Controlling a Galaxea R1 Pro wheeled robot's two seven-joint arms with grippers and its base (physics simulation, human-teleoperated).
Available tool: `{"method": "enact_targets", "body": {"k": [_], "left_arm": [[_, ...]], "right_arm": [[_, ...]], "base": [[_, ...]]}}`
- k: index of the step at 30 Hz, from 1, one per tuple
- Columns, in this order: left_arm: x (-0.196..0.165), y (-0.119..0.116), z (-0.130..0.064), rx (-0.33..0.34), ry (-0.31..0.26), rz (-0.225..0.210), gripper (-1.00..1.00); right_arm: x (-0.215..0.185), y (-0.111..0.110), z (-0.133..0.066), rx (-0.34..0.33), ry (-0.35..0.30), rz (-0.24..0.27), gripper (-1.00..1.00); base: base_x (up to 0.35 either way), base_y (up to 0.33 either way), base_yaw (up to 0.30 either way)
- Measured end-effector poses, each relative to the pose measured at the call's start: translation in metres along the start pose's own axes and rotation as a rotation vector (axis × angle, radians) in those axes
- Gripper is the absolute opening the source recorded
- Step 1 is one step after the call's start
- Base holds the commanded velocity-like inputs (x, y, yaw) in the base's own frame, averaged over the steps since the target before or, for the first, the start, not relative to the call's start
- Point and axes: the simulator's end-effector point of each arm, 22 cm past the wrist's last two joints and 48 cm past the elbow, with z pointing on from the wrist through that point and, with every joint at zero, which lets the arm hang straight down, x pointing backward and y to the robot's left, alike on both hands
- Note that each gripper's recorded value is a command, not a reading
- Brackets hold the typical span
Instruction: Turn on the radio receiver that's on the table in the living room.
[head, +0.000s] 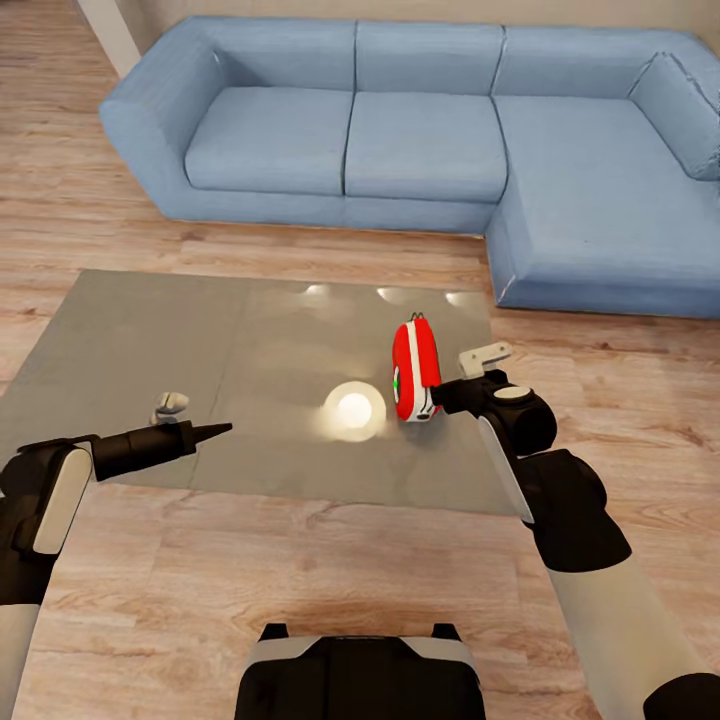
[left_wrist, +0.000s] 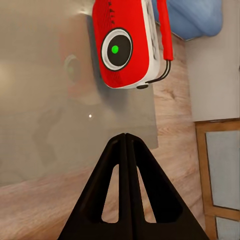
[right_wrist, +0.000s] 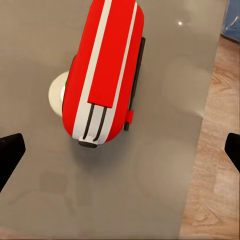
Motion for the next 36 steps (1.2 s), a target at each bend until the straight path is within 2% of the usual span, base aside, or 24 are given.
{"method": "enact_targets", "body": {"k": [4,8,14,17,19,22,23,24,26,27,31,36], "left_arm": [[0.0,0.0,0.0,0.0,-0.001,-0.003,-1.0],[0.007,0.01,0.001,-0.011,0.01,-0.035,-1.0],[0.027,0.035,0.002,-0.066,0.053,-0.079,-1.0],[0.042,0.051,0.002,-0.097,0.083,-0.115,-1.0],[0.057,0.069,0.003,-0.137,0.106,-0.121,-1.0],[0.061,0.074,0.002,-0.151,0.114,-0.118,-1.0],[0.065,0.077,0.001,-0.161,0.121,-0.116,-1.0],[0.072,0.082,0.001,-0.174,0.135,-0.123,-1.0],[0.081,0.088,0.0,-0.185,0.149,-0.141,-1.0],[0.095,0.097,0.001,-0.199,0.168,-0.163,-1.0],[0.117,0.111,0.004,-0.219,0.18,-0.175,-1.0],[0.163,0.137,0.003,-0.254,0.218,-0.226,-1.0]], "right_arm": [[0.001,0.0,-0.001,-0.001,0.001,0.0,1.0],[0.004,0.001,-0.002,-0.004,0.005,0.0,1.0],[0.014,0.005,-0.005,-0.009,0.021,0.0,1.0],[0.031,0.009,-0.006,-0.015,0.047,0.0,1.0],[0.055,0.015,-0.007,-0.022,0.086,-0.001,1.0],[0.073,0.018,-0.009,-0.027,0.114,-0.002,1.0],[0.094,0.016,-0.01,-0.02,0.148,-0.01,1.0],[0.122,0.009,-0.012,-0.003,0.19,-0.027,1.0],[0.144,0.003,-0.015,0.008,0.225,-0.041,1.0],[0.167,-0.002,-0.018,0.017,0.244,-0.054,1.0],[0.204,-0.007,-0.027,0.024,0.284,-0.074,1.0],[0.252,-0.005,-0.042,0.032,0.317,-0.089,1.0]], "base": [[0.0,0.0,0.0],[0.0,0.0,0.0],[0.0,0.0,0.0],[0.0,0.0,0.0],[0.0,0.0,0.0],[0.0,0.0,0.0],[0.0,0.0,0.0],[0.0,0.0,0.0],[0.0,0.0,0.0],[0.0,0.0,0.0],[0.0,0.0,0.0],[0.0,0.0,0.0]]}}
